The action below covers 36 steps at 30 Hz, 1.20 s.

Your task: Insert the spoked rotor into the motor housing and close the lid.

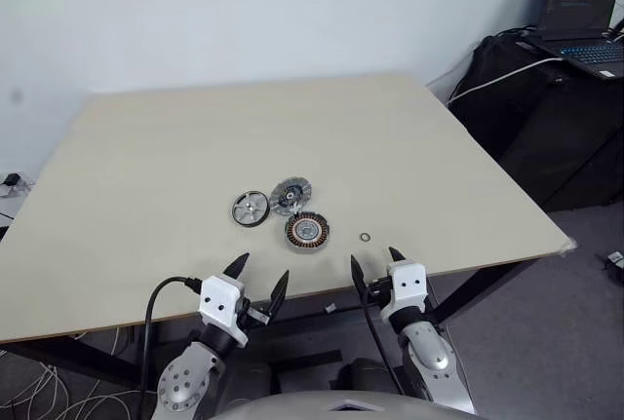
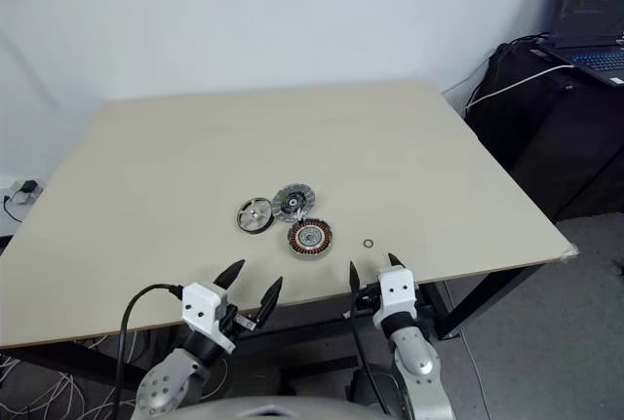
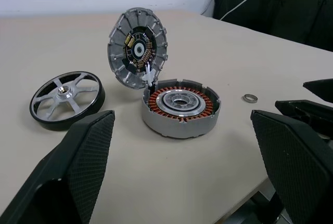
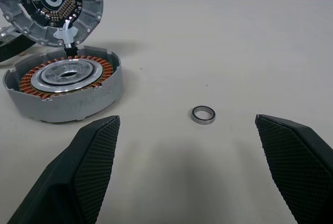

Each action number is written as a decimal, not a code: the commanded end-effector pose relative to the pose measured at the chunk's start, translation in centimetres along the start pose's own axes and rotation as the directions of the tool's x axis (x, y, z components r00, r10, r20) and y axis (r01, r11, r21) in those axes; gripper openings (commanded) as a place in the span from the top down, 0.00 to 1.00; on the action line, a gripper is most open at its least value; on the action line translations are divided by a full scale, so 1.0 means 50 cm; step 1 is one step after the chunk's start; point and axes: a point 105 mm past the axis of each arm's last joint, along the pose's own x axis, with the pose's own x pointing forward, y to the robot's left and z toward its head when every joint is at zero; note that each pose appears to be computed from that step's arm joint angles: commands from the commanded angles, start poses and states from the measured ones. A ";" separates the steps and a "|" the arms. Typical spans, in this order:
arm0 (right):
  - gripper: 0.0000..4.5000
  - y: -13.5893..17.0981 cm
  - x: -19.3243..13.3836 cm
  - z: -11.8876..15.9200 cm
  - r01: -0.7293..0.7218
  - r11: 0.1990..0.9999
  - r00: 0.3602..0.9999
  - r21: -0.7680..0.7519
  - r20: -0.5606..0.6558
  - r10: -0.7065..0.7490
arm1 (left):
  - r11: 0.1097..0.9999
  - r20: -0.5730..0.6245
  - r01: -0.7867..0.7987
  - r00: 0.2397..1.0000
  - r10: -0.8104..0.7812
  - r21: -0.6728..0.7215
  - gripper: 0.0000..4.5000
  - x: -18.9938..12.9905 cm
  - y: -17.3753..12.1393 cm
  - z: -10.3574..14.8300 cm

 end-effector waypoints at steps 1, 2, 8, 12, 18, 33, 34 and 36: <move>0.00 0.000 0.006 0.020 0.002 1.000 0.999 0.001 0.044 -0.002 | 1.000 0.034 0.007 0.999 -0.008 0.018 0.01 0.005 -0.005 0.020; 0.00 0.000 0.006 0.020 0.002 1.000 0.999 0.001 0.044 -0.002 | 1.000 0.033 0.007 0.999 -0.007 0.017 0.01 0.004 -0.005 0.019; 0.00 0.000 0.007 0.021 0.001 1.000 0.999 0.001 0.044 -0.001 | 1.000 0.035 0.004 0.999 -0.005 0.017 0.01 0.002 -0.001 0.022; 0.00 0.001 0.007 0.021 0.001 1.000 0.999 0.002 0.044 -0.001 | 1.000 0.039 0.004 0.999 -0.005 0.017 0.01 0.002 -0.002 0.032; 0.00 -0.005 0.008 0.011 0.016 1.000 1.000 0.004 0.004 -0.016 | 1.000 0.029 -0.003 1.000 0.002 0.015 0.01 0.007 0.000 0.020; 0.00 -0.009 0.068 0.056 -0.056 0.998 0.992 -0.004 -0.110 0.055 | 0.997 0.022 -0.079 0.997 0.078 0.021 0.01 0.028 0.062 -0.019; 0.00 -0.010 0.071 0.054 -0.061 0.998 0.990 -0.005 -0.131 0.060 | 0.997 0.019 -0.079 0.997 0.079 0.021 0.01 0.027 0.068 -0.027; 0.00 -0.009 0.078 0.050 -0.080 0.997 0.984 -0.008 -0.161 0.078 | 0.997 0.009 -0.079 0.997 0.079 0.021 0.01 0.026 0.082 -0.046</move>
